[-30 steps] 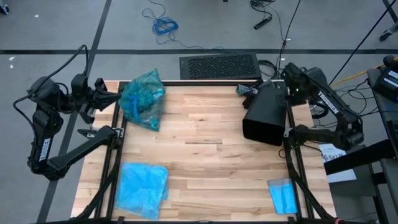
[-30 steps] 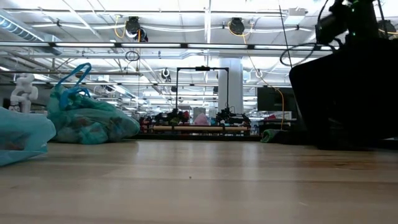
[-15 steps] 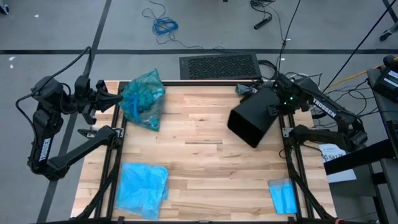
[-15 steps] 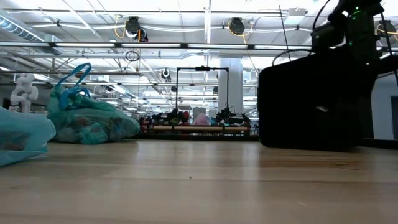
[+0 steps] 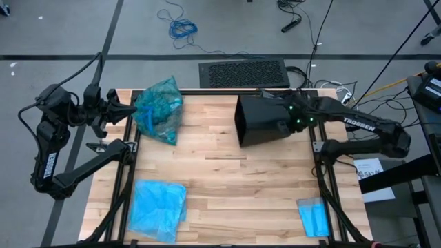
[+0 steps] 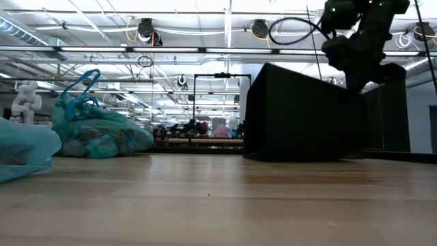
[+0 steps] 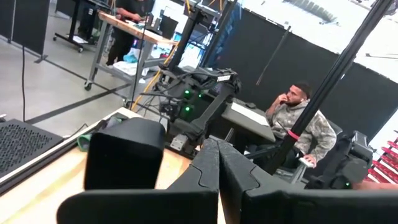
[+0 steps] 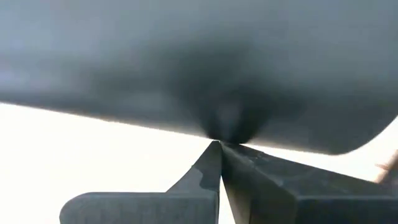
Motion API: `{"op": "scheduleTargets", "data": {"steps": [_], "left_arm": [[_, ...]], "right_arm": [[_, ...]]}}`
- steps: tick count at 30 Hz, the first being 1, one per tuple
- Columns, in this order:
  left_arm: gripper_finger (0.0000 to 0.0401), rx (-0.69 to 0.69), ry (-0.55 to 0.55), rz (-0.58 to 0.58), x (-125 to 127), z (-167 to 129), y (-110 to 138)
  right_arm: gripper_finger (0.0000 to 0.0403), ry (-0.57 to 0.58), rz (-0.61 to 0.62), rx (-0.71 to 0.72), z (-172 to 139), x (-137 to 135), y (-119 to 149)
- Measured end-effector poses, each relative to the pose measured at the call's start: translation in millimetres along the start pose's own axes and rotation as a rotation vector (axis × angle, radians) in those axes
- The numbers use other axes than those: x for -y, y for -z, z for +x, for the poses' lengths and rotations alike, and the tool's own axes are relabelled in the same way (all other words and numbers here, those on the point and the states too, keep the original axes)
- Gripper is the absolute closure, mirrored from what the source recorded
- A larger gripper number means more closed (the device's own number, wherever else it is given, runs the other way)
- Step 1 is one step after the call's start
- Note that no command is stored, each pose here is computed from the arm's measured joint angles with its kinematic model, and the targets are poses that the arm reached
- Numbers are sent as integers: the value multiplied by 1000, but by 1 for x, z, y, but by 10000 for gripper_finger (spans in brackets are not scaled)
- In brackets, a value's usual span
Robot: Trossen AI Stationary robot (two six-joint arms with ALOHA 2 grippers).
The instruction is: Place trash/remove bag and relplace
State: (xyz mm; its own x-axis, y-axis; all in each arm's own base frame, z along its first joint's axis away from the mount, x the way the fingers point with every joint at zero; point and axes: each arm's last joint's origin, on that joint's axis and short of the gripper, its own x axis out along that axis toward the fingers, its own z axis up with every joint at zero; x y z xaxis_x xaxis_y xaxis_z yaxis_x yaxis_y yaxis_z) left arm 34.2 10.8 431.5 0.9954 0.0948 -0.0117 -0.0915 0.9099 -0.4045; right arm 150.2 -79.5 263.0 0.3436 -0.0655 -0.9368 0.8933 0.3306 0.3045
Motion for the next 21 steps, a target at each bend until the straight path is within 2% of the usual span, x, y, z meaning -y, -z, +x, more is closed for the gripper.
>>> {"op": "scheduleTargets", "data": {"steps": [3, 9, 15, 21], "left_arm": [[401, -3, -1, -4, 0, 0, 0], [401, -82, -32, -56, -11, 4, 14], [401, -138, -53, -112, -39, 20, 30], [401, -101, -26, -177, -78, 49, 38]], "right_arm": [[403, -6, -15, 59, -6, -8, 8], [403, -34, -10, 224, -47, -13, 16], [403, 129, 57, 267, -70, 6, 27], [403, 226, 117, 262, -66, 21, 31]]}}
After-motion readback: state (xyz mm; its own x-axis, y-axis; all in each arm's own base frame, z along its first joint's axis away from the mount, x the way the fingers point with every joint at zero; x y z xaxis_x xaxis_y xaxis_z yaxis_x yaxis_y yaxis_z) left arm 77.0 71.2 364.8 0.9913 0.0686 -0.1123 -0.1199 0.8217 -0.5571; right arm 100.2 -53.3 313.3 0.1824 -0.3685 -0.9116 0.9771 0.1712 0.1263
